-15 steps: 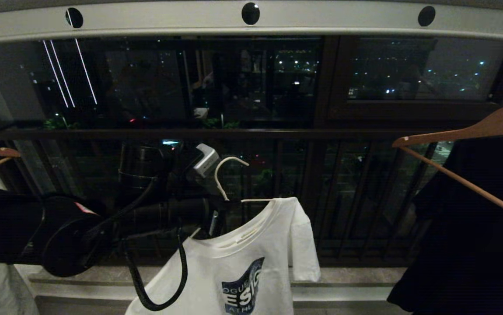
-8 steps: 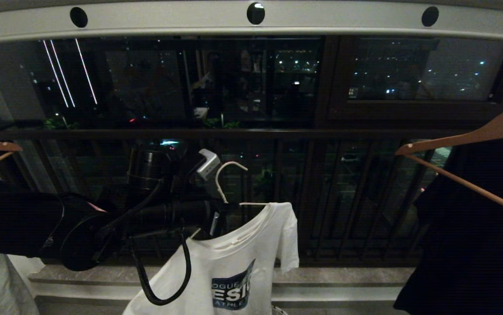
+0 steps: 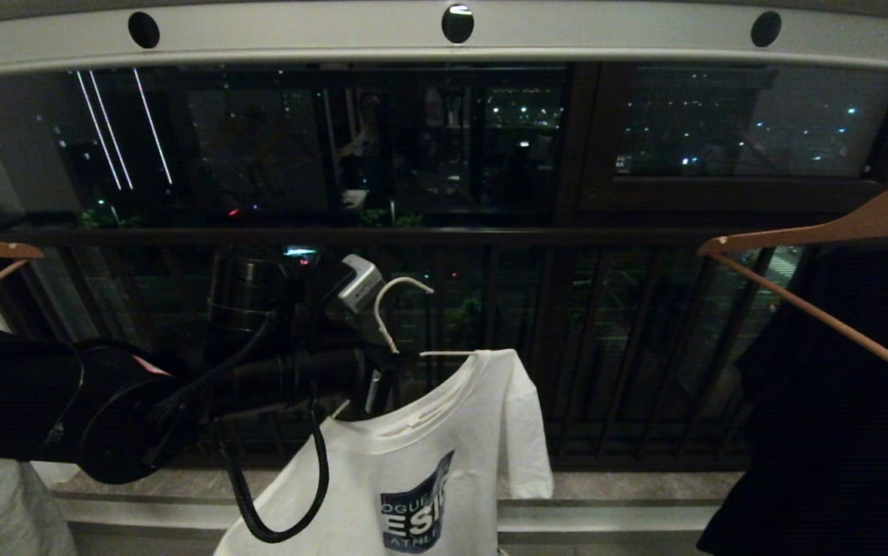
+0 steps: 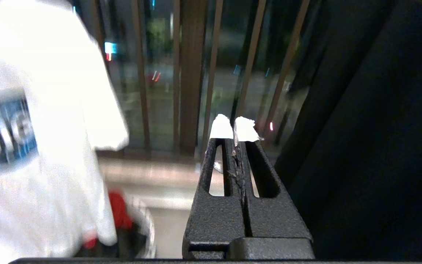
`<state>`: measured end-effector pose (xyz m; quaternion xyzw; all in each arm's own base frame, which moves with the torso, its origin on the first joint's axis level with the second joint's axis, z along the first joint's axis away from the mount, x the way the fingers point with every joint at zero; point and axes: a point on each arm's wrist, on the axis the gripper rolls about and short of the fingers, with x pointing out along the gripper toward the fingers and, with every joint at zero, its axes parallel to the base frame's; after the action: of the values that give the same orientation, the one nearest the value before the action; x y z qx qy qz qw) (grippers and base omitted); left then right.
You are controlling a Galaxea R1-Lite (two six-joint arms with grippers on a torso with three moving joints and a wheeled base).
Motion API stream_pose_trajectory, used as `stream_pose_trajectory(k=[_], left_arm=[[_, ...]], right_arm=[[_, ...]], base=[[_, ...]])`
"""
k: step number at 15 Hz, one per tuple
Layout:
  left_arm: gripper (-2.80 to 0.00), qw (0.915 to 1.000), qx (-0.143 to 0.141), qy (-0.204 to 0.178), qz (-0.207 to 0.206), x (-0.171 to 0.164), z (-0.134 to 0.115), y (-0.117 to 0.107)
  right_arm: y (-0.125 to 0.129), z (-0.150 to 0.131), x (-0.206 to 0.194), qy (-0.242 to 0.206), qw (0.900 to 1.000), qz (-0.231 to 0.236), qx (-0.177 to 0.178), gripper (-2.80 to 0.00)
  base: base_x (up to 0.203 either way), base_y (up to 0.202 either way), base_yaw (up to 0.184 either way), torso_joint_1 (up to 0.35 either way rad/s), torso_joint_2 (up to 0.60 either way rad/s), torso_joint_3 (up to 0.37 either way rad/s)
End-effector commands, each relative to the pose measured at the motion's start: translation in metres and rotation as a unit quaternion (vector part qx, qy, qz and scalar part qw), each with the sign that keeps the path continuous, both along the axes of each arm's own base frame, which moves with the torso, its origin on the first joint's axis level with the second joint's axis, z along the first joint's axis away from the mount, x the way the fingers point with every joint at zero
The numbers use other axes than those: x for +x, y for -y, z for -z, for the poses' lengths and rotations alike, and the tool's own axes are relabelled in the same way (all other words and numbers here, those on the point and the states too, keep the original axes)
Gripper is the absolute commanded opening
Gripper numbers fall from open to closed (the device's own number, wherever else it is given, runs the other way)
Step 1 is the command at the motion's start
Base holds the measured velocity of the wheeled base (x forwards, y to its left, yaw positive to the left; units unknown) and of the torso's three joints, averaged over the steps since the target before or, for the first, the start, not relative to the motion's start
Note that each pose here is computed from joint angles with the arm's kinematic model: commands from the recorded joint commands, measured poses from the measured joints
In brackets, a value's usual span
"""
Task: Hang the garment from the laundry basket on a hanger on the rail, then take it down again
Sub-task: Take the clothes off the clothes rack
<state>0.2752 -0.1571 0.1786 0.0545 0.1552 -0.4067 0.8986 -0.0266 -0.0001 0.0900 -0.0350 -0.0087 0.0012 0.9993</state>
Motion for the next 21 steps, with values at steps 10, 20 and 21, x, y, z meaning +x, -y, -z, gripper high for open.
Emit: stream_pose_trajectory(k=[10,20,21], left_arm=[[-2.8,1.0,-0.002,0.003,0.0,-0.001,-0.002,-0.001],[-2.8,0.9999,-0.004,0.007,-0.008,0.002,-0.004,-0.005],[-2.8,0.9999,-0.006,0.01,-0.008,0.001,-0.006,-0.006]], right_arm=[[-0.008,-0.178,0.097,-0.066,0.989,-0.128,-0.044,-2.8],[-0.115,-0.129,0.264,-0.229,0.924,-0.276,0.137,-2.8],[-0.12,-0.12,0.274,-0.237,0.921,-0.276,0.141,-2.8]], base=[[0.0,0.0,0.0,0.0,0.0,0.0],[0.0,0.0,0.0,0.0,0.0,0.0],[0.0,0.0,0.0,0.0,0.0,0.0]])
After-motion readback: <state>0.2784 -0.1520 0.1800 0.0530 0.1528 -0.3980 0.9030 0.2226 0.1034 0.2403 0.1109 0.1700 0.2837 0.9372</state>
